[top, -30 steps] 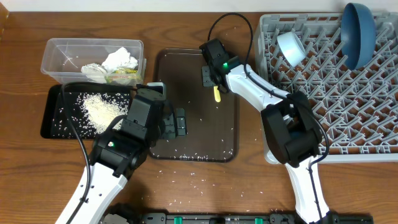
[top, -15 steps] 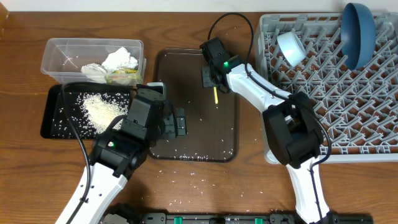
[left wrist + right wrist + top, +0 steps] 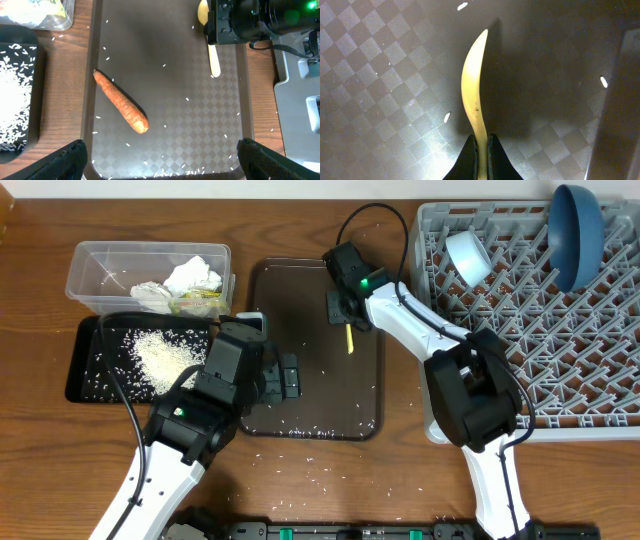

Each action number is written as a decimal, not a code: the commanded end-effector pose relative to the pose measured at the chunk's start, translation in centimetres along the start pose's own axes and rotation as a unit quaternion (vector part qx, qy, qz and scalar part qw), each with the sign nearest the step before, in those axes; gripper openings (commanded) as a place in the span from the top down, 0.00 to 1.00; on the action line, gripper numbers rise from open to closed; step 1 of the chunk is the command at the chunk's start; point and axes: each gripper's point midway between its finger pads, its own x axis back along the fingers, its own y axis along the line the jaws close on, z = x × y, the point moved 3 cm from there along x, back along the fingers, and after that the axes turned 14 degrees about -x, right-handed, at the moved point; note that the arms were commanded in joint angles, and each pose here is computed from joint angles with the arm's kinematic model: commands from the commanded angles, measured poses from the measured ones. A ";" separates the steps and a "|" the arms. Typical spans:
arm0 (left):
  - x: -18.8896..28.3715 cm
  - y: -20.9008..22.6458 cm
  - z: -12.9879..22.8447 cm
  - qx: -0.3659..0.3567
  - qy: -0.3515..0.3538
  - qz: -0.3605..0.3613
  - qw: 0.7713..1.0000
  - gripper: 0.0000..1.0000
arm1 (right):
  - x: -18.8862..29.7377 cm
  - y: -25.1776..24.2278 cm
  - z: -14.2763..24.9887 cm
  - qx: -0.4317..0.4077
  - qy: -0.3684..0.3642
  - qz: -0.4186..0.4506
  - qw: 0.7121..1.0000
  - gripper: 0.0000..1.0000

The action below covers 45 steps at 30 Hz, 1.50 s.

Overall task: Sort waste into correct bins and load items into the dishwasher rack
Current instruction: 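Move the right gripper to the yellow spoon and grasp it, then carry the yellow spoon right and insert it into the rack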

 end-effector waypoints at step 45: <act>-0.1 0.3 0.1 0.004 0.002 -0.006 1.000 0.02 | 15.6 -14.0 -9.3 0.085 -0.100 0.053 0.990 0.99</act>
